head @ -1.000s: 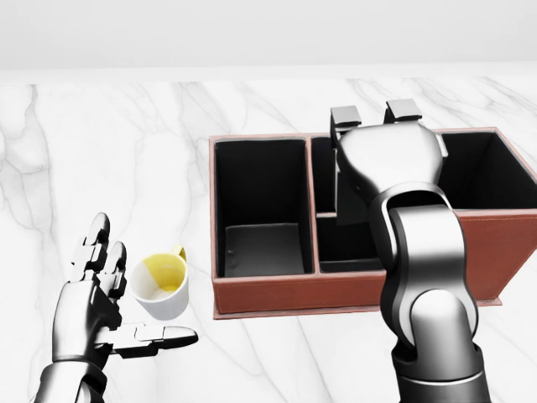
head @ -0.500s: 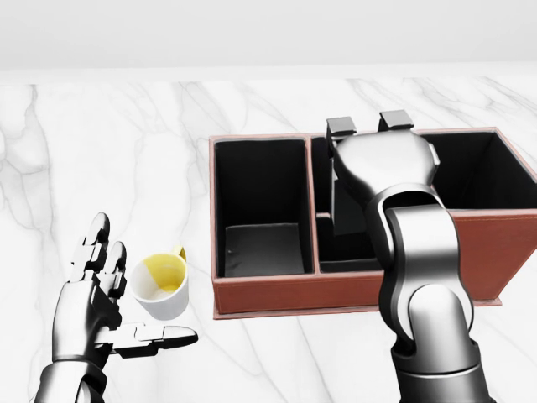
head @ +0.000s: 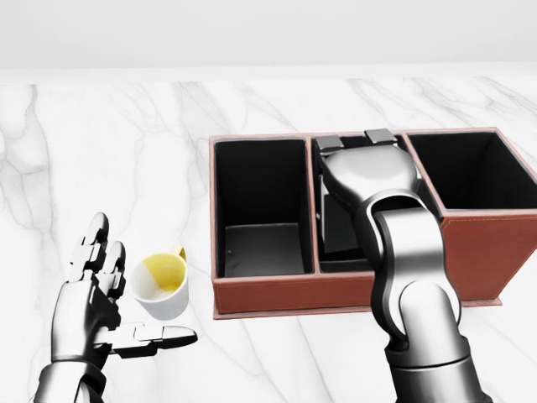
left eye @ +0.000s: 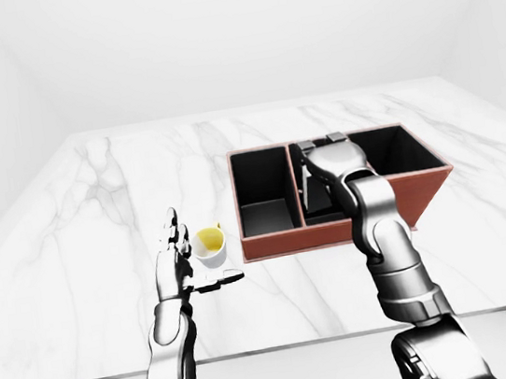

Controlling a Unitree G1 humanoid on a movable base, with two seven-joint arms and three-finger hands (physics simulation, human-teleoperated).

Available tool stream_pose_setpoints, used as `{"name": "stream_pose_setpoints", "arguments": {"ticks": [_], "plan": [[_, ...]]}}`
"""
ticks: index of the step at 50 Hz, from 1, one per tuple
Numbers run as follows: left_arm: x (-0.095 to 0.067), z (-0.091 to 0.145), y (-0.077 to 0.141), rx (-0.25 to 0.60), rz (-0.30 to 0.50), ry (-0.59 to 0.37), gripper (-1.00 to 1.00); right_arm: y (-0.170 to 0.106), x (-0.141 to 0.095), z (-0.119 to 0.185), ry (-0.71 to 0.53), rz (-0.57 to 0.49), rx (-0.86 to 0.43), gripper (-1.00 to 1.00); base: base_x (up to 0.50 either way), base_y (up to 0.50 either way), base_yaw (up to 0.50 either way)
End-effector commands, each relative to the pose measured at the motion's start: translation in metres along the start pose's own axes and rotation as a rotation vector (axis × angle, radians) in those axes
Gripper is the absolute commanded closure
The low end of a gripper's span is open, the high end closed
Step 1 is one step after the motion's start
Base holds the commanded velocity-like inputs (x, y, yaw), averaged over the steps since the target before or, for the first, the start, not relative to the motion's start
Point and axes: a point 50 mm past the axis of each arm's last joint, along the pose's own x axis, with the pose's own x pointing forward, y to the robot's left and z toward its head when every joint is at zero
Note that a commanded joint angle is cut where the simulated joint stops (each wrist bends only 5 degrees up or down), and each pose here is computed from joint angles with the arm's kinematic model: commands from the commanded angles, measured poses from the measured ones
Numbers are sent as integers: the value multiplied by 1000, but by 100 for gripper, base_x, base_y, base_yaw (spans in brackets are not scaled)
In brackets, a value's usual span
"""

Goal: Pick up the book and place it in the caddy.

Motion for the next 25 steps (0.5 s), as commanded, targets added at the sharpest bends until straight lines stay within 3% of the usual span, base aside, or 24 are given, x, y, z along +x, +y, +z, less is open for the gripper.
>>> {"name": "stream_pose_setpoints", "arguments": {"ticks": [1, 13, 25], "plan": [[0, 0, 0, 0, 1, 0, -100, 0, 3, -2, 15, 9, -32, 100, 0, 0, 0], [1, 0, 0, -1, 1, 0, -100, 3, 8, -5, 21, 35, -35, 100, 0, 0, 0], [2, -1, 0, 0, 0, 0, -100, -12, 9, -13, 60, -11, -67, 100, 0, 0, 0]]}}
